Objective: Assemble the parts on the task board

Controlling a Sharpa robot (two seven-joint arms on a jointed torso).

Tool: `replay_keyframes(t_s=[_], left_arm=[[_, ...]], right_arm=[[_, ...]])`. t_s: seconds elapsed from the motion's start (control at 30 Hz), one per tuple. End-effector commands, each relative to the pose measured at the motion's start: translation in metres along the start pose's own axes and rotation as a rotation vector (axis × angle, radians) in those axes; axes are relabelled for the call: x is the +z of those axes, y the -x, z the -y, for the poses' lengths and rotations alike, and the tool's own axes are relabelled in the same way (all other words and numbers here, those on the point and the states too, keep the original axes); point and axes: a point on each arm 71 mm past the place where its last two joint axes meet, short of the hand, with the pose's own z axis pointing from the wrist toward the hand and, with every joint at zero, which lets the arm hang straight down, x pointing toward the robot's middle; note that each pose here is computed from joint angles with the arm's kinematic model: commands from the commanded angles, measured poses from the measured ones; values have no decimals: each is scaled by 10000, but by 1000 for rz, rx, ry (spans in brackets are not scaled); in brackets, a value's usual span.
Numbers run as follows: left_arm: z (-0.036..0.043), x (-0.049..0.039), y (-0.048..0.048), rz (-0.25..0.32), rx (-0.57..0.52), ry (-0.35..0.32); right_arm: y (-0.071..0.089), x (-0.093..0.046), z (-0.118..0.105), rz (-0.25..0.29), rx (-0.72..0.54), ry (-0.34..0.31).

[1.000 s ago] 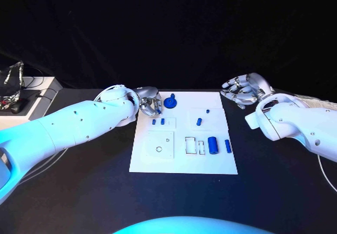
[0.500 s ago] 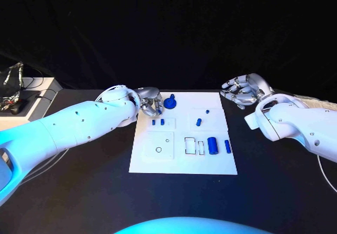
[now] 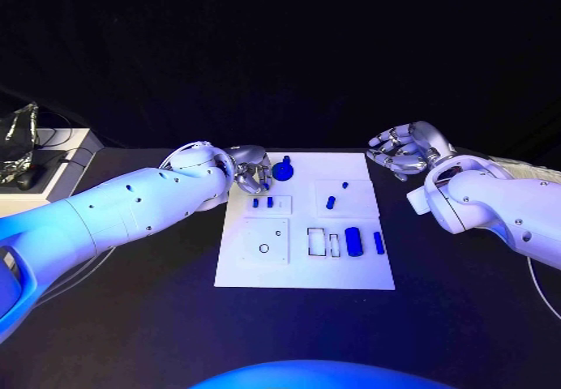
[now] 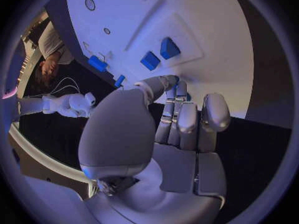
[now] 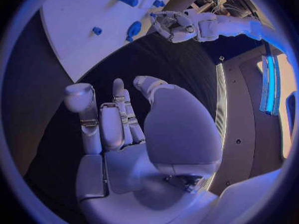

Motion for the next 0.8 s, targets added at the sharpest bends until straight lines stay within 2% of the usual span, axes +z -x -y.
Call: replay_keyframes(t_s=[0.03,0.4,0.8], left_arm=[[15,7,-43,-40,-1,2],[14,15,-57,-48,6,5],[41,-4,-57,-13,-9,-33]], right_arm=[[-11,-1,-6,-11,-3,9],[-11,-2,-5,-12,-3,9],[-9,-4,4,-15,-3,4]])
